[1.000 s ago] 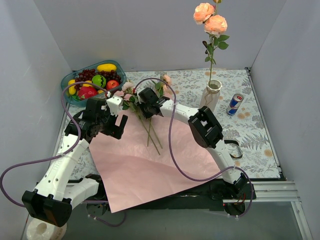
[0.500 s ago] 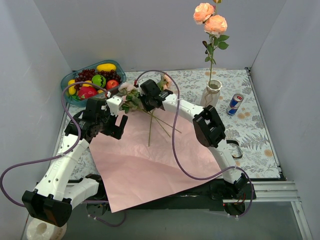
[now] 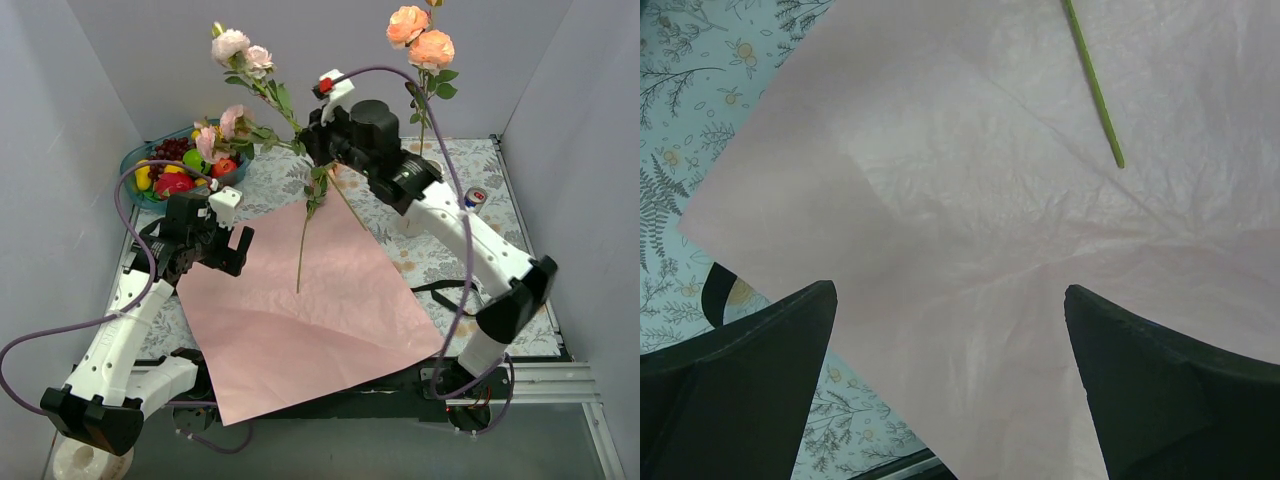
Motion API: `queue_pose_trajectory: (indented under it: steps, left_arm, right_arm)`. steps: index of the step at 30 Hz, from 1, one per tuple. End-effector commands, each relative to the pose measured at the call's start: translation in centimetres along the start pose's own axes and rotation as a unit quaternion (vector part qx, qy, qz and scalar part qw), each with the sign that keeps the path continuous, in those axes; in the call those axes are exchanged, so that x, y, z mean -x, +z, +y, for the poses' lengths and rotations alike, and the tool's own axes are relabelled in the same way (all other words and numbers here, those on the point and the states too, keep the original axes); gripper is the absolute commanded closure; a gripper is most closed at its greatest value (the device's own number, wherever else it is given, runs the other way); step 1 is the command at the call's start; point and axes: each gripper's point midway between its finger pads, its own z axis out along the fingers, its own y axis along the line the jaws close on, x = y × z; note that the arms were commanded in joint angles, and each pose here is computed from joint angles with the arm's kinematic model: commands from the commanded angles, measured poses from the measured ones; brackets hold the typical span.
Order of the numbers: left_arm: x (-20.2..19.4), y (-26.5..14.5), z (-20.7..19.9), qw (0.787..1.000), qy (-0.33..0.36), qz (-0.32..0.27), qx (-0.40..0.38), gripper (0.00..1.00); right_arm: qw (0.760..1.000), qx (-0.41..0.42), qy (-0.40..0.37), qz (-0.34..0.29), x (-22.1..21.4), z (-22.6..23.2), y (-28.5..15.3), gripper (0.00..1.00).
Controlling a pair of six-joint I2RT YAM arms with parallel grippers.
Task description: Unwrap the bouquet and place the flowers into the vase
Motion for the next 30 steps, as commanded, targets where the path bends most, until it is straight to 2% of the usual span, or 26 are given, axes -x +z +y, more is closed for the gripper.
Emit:
queue_pose_trajectory:
  steps: [1,2,4,5,6,8,9,11,12,17,19,20,23,27,30]
  left_arm:
    - [0.9,-1.3,-0.2,1.000,0.001,-0.018,-0.005,0.02]
    - [1.0,-1.4,-0.3,1.000,0.000,-0.018,-0.006,0.02]
    - [1.2,-1.5,-0.2,1.000,-0.001,-0.021,-0.006,0.02]
    - [1.2,-1.5,-0.2,1.000,-0.001,-0.022,-0.005,0.02]
    - [1.3,-1.5,-0.3,1.000,-0.003,-0.022,-0.005,0.02]
    - [1.2,-1.4,-0.3,1.000,-0.006,-0.021,-0.007,0.02]
    - [1.2,-1.4,-0.4,1.000,-0.007,-0.019,-0.008,0.02]
    - [1.1,-1.3,-0.5,1.000,-0.010,-0.017,-0.011,0.02]
    - [1.2,-1.3,-0.5,1.000,-0.011,-0.017,-0.011,0.02]
    - [1.0,-1.4,-0.5,1.000,-0.012,-0.015,-0.011,0.02]
    - [0.9,-1.4,-0.5,1.000,-0.012,-0.015,-0.010,0.02]
    - [1.0,-1.4,-0.5,1.000,-0.012,-0.016,-0.010,0.02]
    - [1.0,-1.5,-0.5,1.000,-0.012,-0.016,-0.010,0.02]
    - [1.1,-1.4,-0.6,1.000,-0.012,-0.015,-0.013,0.02]
    - [1.2,-1.4,-0.7,1.000,-0.014,-0.016,-0.016,0.02]
  right_arm:
    - [0.996,0.069,0.015,-0.056,1.5,2.9,-4.0,0.99]
    - [0.997,0.070,0.018,-0.032,-1.0,3.0,-3.9,0.99]
    - [0.996,0.078,0.023,-0.032,-2.1,3.9,-5.2,0.99]
    - [0.997,0.074,0.029,0.005,-6.5,4.2,-5.1,0.99]
    - [0.997,0.075,0.033,-0.006,-6.9,4.3,-5.2,0.99]
    - [0.996,0.073,0.050,0.010,-9.7,4.7,-5.8,0.99]
    - [0.995,0.072,0.055,0.029,-12.8,4.6,-5.7,0.99]
    - [0.996,0.047,0.067,0.036,-15.0,3.9,-5.7,0.99]
    - [0.995,0.041,0.068,0.057,-17.5,3.6,-5.8,0.99]
    - [0.993,0.008,0.066,0.098,-22.5,2.4,-4.9,0.98]
    - [0.992,-0.005,0.062,0.113,-24.0,1.9,-4.8,0.89]
    - [0.991,-0.007,0.060,0.117,-24.4,1.8,-4.8,0.77]
    - [0.989,-0.014,0.055,0.134,-25.4,1.5,-5.0,0.55]
    - [0.988,-0.029,0.047,0.147,-25.9,0.9,-5.7,0.43]
    - [0.985,-0.035,0.038,0.164,-26.9,0.5,-6.4,0.41]
